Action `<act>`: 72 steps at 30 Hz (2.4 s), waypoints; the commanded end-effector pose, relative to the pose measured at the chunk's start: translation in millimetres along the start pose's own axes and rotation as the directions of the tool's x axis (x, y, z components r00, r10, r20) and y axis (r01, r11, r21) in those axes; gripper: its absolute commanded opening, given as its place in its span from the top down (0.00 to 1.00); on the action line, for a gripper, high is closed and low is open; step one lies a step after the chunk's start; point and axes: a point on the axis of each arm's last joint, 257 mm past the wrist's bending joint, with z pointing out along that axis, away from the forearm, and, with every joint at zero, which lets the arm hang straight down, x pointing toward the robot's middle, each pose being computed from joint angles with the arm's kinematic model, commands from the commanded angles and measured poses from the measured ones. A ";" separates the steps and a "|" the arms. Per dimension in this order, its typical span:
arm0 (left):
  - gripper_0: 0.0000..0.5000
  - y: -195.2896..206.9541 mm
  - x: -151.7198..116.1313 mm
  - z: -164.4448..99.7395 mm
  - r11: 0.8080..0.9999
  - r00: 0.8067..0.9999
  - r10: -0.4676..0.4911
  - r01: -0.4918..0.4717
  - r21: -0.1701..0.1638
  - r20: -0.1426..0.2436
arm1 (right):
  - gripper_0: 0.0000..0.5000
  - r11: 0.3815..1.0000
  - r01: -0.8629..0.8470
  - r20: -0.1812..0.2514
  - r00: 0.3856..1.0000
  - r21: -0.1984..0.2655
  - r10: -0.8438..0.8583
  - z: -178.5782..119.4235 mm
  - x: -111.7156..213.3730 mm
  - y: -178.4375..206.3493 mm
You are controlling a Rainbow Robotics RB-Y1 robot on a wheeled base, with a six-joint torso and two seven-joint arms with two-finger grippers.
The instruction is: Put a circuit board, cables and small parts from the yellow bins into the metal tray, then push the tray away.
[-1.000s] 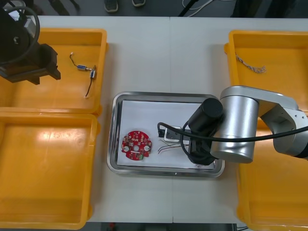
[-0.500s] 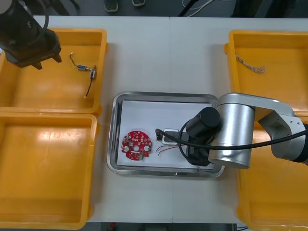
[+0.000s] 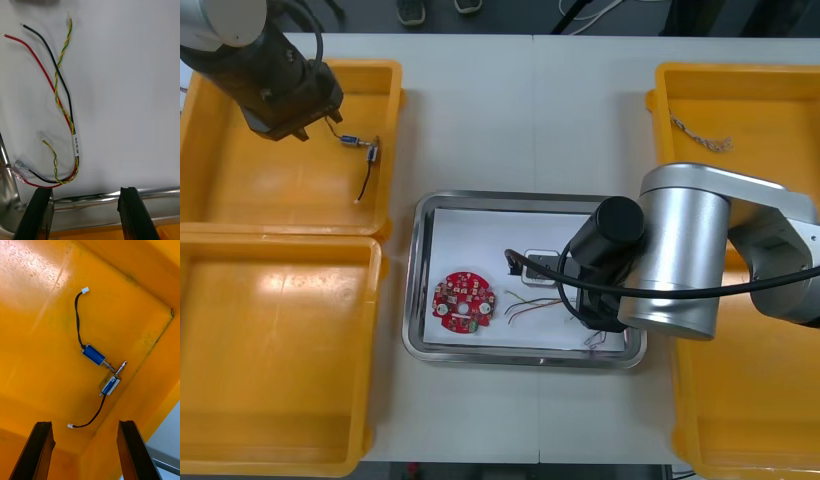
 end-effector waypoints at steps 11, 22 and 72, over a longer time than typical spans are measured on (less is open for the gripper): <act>0.00 -37.3 -38.0 -1.4 0.987 0.986 -0.158 0.156 0.050 0.051 | 0.00 0.993 -0.100 0.027 0.995 0.055 0.098 -89.7 -11.0 -42.4; 0.00 -31.0 -53.6 21.6 0.967 0.965 -0.254 0.250 0.051 0.068 | 0.00 0.980 -0.192 0.163 0.970 0.054 0.181 -138.2 -11.9 -71.3; 0.00 -48.9 -28.8 86.5 0.967 0.960 -0.255 0.250 0.049 0.120 | 0.00 0.400 -0.876 0.147 0.448 0.270 0.882 -181.3 286.8 -203.1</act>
